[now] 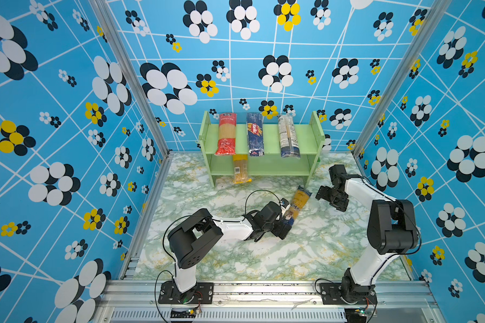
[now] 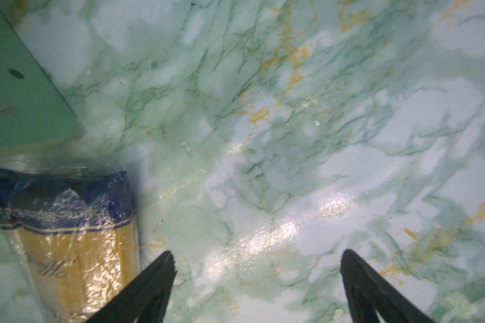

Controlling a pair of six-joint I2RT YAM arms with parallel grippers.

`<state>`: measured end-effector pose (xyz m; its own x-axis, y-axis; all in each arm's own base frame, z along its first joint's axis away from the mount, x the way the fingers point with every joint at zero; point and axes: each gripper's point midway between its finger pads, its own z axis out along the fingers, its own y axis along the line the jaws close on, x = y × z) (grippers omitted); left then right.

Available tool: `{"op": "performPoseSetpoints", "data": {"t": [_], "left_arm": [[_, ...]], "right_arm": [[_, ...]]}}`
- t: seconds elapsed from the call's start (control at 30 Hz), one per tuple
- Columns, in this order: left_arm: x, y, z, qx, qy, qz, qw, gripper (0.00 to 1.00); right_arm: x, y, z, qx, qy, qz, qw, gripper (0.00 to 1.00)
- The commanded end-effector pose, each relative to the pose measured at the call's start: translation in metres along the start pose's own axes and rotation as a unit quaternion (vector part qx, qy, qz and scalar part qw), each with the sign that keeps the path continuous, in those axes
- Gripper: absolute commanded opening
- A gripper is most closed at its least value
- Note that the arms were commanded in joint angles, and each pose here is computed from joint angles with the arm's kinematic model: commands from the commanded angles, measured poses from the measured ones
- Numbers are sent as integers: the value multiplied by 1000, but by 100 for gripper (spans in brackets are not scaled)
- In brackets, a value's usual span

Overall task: Place and organize the pasta boxes and bags onto the shelf
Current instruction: 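Lower the left gripper onto the blue-and-yellow bag's blue end and grasp it, then lift the blue-and-yellow bag with the left gripper, pointing its yellow end at the shelf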

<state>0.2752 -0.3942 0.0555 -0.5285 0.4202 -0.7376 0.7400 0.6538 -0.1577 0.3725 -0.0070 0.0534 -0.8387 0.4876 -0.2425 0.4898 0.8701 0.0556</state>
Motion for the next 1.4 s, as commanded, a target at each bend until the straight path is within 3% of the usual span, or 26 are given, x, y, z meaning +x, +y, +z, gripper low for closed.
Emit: {"op": "performPoseSetpoints", "data": {"t": [0.0,0.57,0.8,1.37], "left_arm": [[8,1,8,-13,19,-4,1000,99],[16,3,18,-15,26,-8,1000,100],[11,3,18,-16,21,-4,1000,93],[14,1,27,-16,45,-1,999,95]], "right_arm": [[5,-9,2,12,6,-4,1000,95],[7,-10,1,11,6,-4,1000,95],[8,-11,3,13,8,-4,1000,95],[8,-11,5,13,9,-5,1000,95]]}}
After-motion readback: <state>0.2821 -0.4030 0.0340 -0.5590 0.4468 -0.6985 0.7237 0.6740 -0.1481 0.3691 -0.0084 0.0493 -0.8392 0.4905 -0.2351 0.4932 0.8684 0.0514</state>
